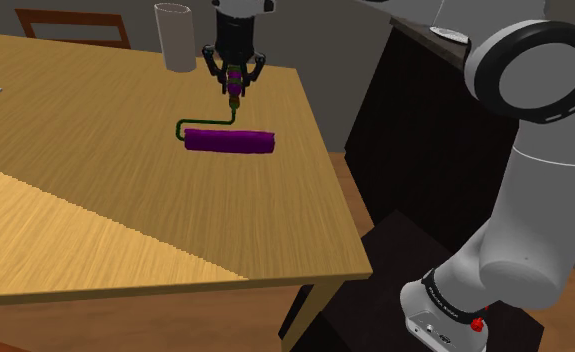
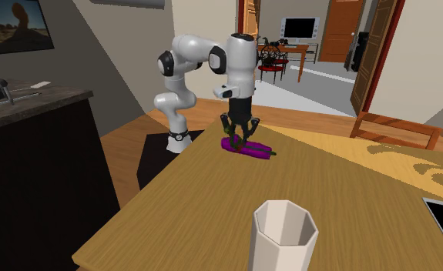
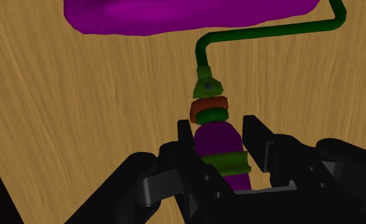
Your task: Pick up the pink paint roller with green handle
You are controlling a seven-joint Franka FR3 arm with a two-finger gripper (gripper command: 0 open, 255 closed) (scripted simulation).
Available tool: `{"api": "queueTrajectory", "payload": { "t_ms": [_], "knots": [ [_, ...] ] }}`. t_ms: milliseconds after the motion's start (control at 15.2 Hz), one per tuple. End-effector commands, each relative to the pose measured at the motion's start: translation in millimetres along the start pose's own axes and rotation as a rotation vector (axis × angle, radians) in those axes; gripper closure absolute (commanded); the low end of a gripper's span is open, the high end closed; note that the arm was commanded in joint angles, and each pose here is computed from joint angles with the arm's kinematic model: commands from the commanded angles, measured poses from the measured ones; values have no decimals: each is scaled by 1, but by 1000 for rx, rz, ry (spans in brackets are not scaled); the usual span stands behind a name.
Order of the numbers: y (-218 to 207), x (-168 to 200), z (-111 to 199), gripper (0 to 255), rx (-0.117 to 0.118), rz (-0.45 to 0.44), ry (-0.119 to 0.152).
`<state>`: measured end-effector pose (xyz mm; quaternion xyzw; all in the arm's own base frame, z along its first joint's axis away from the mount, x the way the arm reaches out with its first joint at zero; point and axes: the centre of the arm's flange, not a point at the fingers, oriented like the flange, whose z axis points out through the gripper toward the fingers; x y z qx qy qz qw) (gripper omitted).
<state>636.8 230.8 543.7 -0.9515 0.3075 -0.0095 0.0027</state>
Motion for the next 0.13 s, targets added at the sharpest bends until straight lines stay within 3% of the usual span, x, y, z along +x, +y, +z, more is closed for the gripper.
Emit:
{"api": "queueTrajectory", "payload": {
  "t_ms": [0, 66],
  "knots": [
    [1, 0, -6, 255, 0, 1, 0],
    [1, 0, -6, 255, 0, 1, 0]
  ]
}}
